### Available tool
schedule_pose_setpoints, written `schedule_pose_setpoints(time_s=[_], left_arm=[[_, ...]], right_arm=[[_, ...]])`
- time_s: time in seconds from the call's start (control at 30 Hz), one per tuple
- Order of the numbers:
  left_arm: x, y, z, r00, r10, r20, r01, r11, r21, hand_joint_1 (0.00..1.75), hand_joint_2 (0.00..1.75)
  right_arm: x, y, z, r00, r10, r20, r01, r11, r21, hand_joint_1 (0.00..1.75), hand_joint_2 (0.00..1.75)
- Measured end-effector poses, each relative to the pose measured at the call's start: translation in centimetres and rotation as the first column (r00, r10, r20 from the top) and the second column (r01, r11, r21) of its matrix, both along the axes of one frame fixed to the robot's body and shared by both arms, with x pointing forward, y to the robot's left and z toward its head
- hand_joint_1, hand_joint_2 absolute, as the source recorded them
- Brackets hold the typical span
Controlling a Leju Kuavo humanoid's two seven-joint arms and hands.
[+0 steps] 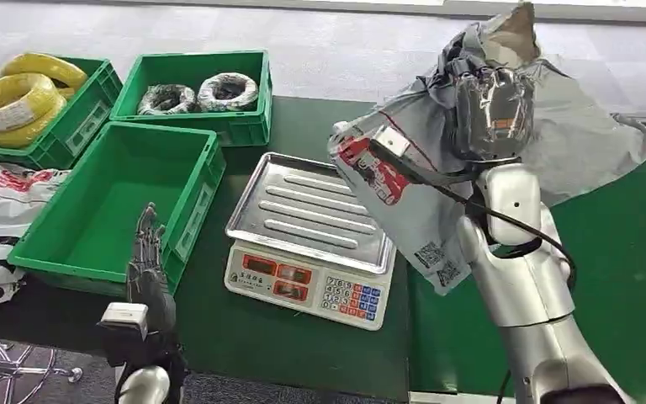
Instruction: Moved the parcel from conveyor to table for the left to box.
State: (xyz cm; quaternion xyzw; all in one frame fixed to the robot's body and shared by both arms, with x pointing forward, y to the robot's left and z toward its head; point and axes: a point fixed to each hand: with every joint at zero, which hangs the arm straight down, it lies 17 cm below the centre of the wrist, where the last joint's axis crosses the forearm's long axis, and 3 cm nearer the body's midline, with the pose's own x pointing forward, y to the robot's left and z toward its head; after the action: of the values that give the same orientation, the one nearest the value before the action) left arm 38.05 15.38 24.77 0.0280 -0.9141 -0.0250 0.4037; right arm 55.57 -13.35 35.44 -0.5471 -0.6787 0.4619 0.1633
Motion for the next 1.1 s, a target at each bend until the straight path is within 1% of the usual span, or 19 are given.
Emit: schedule_pose_setpoints(time_s=[0.13,0.2,0.27,0.37,0.5,0.67,1.03,1.07,1.1], left_arm=[[0.6,-1.3,0.4,0.999,-0.032,0.012,0.032,0.999,-0.001,0.0,0.0],[0.8,-1.9,0.5,0.998,-0.059,0.013,0.059,0.998,-0.007,0.0,0.0],[1.3,-2.5,0.6,0.997,-0.077,0.015,0.077,0.997,-0.009,0.0,0.0],[1.7,-3.3,0.9,0.995,-0.094,0.018,0.094,0.995,-0.009,0.0,0.0],[2.1,-3.7,1.0,0.994,-0.104,0.013,0.105,0.994,-0.01,0.0,0.0],[2.3,-3.9,1.0,0.994,-0.111,0.004,0.111,0.994,-0.002,0.0,0.0],[2.3,-3.8,1.0,0.993,-0.114,0.002,0.114,0.993,0.0,0.0,0.0],[2.3,-3.9,1.0,0.993,-0.114,0.002,0.114,0.993,0.001,0.0,0.0],[2.3,-3.8,1.0,0.993,-0.114,0.003,0.114,0.993,0.001,0.0,0.0]], right_arm=[[-0.7,4.1,2.0,0.997,0.067,0.047,-0.067,0.998,-0.006,1.75,1.75],[-0.9,6.1,2.1,0.989,0.143,0.039,-0.142,0.99,-0.025,1.75,1.75],[-1.2,8.7,1.6,0.974,0.224,0.029,-0.224,0.974,-0.031,1.75,1.75],[-1.6,11.5,1.1,0.954,0.298,0.012,-0.298,0.954,-0.028,1.75,1.75],[-3.2,14.6,-0.1,0.91,0.412,-0.039,-0.413,0.911,-0.001,1.75,1.75],[-4.3,16.3,-1.4,0.887,0.456,-0.073,-0.455,0.89,0.032,1.75,1.75],[-4.8,16.6,-4.2,0.875,0.468,-0.122,-0.464,0.884,0.064,1.75,1.75],[-4.8,16.6,-4.5,0.875,0.468,-0.127,-0.463,0.884,0.065,1.08,1.75],[-4.8,16.6,-4.7,0.874,0.467,-0.132,-0.462,0.884,0.066,0.0,1.75]])
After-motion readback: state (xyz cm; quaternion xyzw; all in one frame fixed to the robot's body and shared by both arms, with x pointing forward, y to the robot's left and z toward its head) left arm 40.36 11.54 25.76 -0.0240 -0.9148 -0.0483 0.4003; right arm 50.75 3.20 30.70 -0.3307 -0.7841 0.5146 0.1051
